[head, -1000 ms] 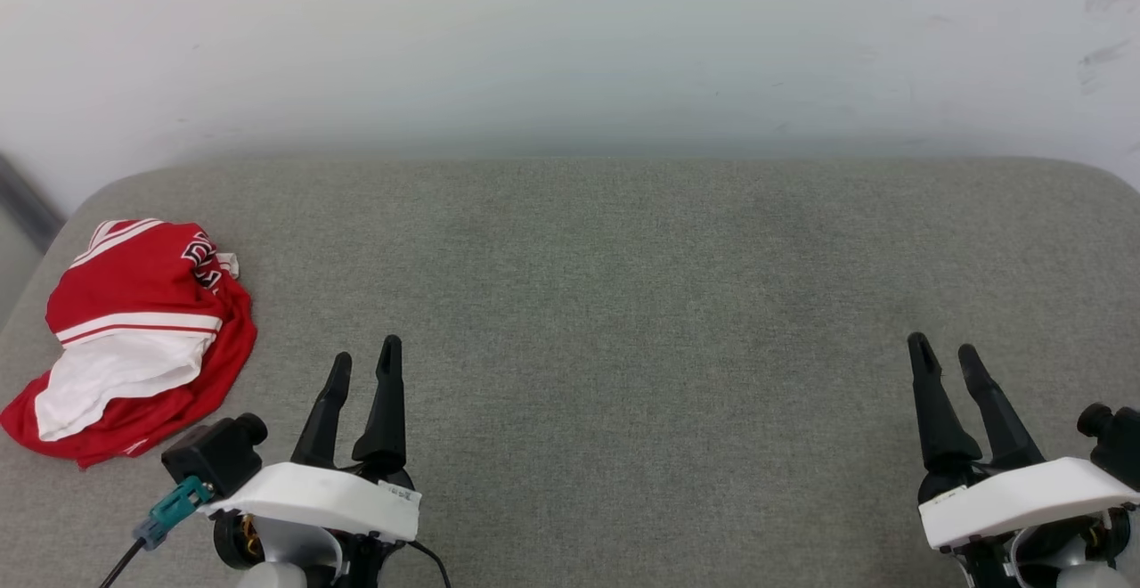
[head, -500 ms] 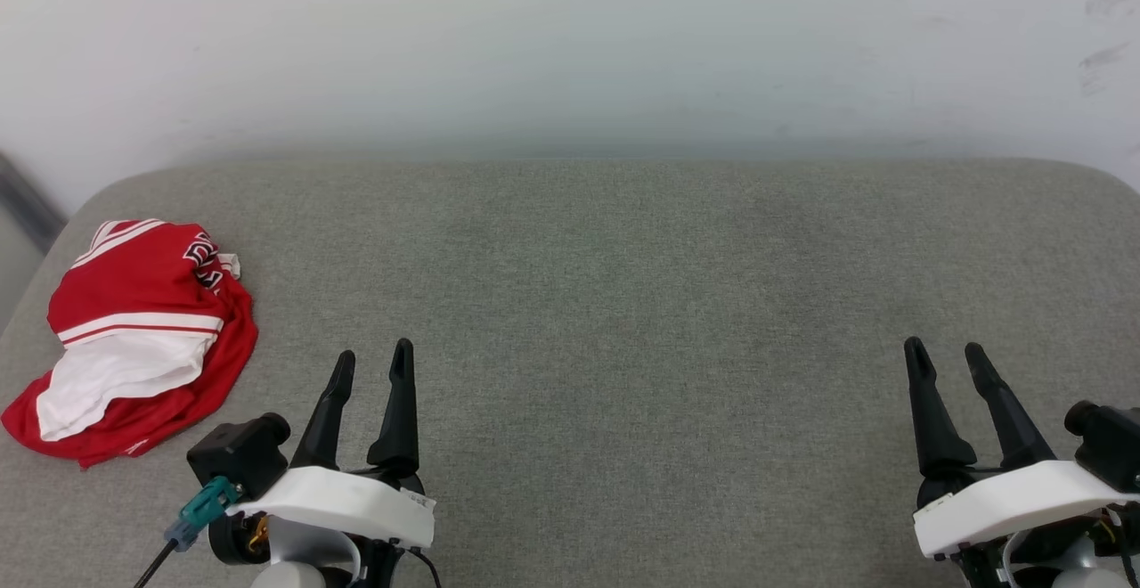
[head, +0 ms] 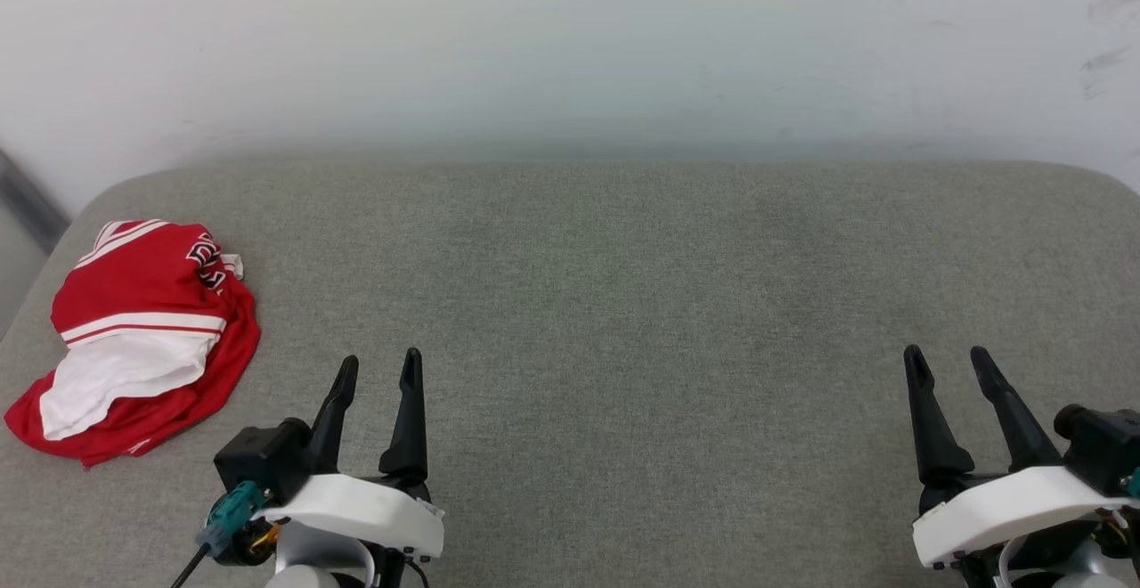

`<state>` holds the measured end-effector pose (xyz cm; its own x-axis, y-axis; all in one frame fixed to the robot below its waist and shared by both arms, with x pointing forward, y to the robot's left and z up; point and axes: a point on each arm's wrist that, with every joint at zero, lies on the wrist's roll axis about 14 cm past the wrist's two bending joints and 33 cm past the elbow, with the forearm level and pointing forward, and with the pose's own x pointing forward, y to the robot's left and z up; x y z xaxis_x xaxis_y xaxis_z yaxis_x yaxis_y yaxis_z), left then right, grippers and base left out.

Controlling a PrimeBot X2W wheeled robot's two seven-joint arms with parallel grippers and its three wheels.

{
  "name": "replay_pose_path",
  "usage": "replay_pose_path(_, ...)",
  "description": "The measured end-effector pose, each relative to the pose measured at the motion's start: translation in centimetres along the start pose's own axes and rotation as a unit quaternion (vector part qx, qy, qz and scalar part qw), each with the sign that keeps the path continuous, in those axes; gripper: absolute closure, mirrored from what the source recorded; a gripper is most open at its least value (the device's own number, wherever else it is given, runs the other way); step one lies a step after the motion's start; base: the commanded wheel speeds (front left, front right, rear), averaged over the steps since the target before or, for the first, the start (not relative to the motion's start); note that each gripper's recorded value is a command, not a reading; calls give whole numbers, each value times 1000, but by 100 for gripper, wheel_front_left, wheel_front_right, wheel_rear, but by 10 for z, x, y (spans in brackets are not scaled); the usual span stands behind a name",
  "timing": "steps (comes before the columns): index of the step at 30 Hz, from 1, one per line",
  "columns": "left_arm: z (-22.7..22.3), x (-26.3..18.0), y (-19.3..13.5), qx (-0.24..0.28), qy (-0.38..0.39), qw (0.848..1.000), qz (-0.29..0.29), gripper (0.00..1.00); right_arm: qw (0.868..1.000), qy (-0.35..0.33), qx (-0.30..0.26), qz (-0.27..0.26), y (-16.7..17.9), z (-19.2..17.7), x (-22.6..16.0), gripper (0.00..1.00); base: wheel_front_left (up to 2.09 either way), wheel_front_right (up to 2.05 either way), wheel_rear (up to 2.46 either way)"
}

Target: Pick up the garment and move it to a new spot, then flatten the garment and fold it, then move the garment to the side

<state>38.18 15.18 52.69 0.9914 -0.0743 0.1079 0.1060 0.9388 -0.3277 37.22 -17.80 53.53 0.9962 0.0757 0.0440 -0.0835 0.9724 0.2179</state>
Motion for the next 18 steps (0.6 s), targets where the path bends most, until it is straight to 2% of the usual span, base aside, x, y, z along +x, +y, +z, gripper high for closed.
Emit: replay_pose_path(18,-5,-2,-4,62,-1,998,-7,0,999,-1,-54,0,0,1,-1,0,0,0,0)
